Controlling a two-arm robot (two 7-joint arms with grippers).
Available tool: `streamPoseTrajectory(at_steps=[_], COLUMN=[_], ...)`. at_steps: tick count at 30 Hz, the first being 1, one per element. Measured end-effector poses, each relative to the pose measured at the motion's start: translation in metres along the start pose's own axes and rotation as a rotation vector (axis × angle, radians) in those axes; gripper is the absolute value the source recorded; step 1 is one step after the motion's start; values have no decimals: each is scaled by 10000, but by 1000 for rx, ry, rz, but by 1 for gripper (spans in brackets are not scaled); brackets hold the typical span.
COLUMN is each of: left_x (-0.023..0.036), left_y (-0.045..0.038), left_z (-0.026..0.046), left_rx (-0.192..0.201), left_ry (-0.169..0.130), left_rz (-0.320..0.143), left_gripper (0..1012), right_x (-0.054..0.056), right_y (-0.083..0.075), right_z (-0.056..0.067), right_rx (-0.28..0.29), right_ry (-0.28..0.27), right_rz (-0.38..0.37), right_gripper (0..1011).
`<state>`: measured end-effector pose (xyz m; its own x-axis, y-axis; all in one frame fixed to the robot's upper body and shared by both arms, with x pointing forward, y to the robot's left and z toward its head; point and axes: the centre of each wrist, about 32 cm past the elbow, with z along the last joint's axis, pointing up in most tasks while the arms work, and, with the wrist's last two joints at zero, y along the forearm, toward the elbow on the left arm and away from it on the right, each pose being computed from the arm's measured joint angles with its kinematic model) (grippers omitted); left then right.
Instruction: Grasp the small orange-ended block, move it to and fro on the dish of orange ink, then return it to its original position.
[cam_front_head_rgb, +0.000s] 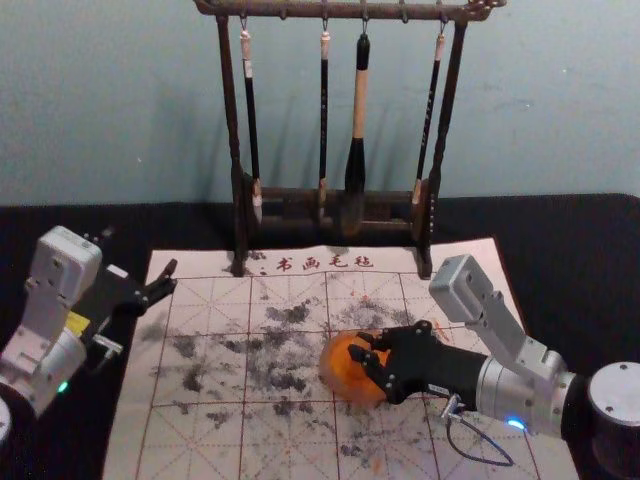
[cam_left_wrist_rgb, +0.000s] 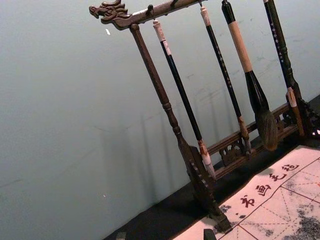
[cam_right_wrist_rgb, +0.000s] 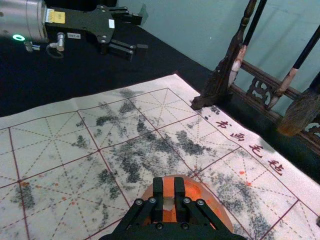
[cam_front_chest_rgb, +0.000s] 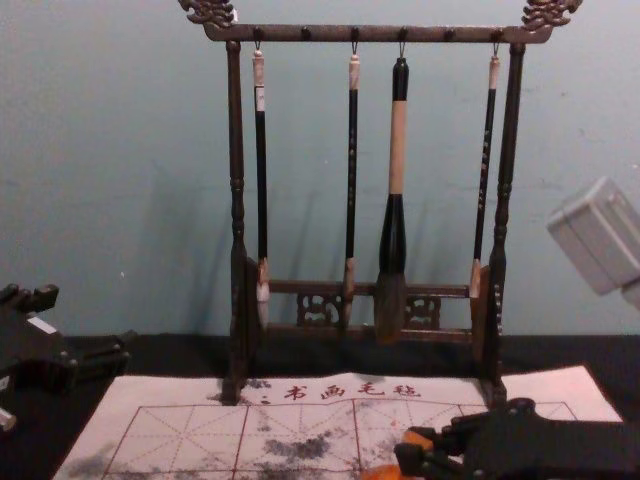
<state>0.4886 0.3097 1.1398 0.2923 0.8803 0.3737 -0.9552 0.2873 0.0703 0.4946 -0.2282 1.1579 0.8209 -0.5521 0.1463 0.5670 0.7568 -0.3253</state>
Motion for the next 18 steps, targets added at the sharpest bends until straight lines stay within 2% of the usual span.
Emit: streamPoseTrajectory(at_steps=[18], left_x=[0], left_y=[0], left_z=[0], left_rx=[0], left_ry=[0], left_rz=[0], left_gripper=[1001], right_x=[129], right_y=[53], right_z=[39], right_rx=[-2], right_ry=[3], right_rz=[-49], right_gripper=[80])
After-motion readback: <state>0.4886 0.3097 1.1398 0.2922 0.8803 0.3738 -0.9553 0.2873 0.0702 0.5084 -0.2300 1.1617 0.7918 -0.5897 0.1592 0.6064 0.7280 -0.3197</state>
